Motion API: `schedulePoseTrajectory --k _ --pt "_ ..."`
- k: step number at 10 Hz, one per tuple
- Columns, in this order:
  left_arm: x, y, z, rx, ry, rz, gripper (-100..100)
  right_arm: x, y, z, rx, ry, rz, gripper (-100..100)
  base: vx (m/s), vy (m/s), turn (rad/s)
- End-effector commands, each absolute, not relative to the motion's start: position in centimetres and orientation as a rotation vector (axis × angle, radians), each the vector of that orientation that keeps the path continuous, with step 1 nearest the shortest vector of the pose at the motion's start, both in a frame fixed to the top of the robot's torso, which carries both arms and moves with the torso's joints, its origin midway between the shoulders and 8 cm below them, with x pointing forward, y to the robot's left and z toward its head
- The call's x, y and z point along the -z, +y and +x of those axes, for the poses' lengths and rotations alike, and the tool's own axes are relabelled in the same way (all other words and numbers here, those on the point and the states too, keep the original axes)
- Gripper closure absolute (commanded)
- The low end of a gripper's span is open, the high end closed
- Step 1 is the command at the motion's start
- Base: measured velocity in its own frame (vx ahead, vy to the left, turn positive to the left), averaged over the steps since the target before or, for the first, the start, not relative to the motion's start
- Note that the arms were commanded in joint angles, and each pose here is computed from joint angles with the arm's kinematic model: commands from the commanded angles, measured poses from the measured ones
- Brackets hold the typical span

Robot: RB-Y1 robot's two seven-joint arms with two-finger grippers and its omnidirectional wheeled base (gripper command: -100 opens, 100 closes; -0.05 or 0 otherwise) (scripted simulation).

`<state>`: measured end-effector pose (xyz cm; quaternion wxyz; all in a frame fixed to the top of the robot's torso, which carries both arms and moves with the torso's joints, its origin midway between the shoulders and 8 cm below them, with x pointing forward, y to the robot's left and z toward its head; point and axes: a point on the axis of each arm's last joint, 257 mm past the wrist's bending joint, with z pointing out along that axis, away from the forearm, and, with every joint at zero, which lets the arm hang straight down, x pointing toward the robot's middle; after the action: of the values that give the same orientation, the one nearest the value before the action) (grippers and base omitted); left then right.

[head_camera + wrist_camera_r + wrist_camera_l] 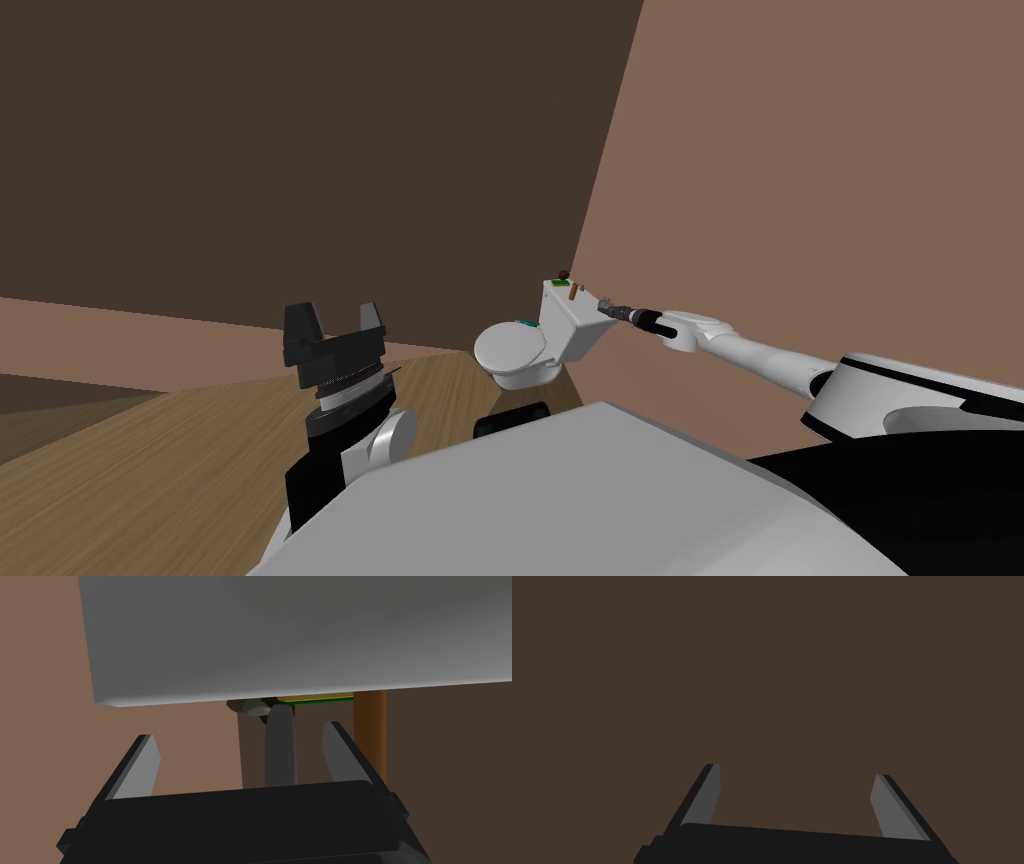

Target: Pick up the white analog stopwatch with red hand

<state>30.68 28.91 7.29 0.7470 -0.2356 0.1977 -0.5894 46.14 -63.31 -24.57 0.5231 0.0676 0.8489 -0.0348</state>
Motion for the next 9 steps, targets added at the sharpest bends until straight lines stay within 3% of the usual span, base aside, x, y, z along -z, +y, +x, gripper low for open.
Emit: schedulePoseTrajectory --k 1,5,6,9 --pt "-7.3 28.9 30.7 1.290 0.432 -0.515 0 24.5 -62.9 47.2 0.089 2.034 0.155 -100 -0.086 -0.038 0.025" --pt "-7.3 28.9 30.7 1.290 0.433 -0.516 0 23.7 -62.5 48.8 0.104 2.023 0.155 -100 -0.049 -0.017 0.018" --pt "-7.3 28.9 30.7 1.289 0.433 -0.516 0 23.6 -62.5 48.8 0.104 2.022 0.155 100 0.000 0.000 0.000" --pt "-7.3 28.9 30.7 1.289 0.433 -0.516 0 23.6 -62.4 48.9 0.101 2.021 0.156 100 -0.001 0.001 0.001"
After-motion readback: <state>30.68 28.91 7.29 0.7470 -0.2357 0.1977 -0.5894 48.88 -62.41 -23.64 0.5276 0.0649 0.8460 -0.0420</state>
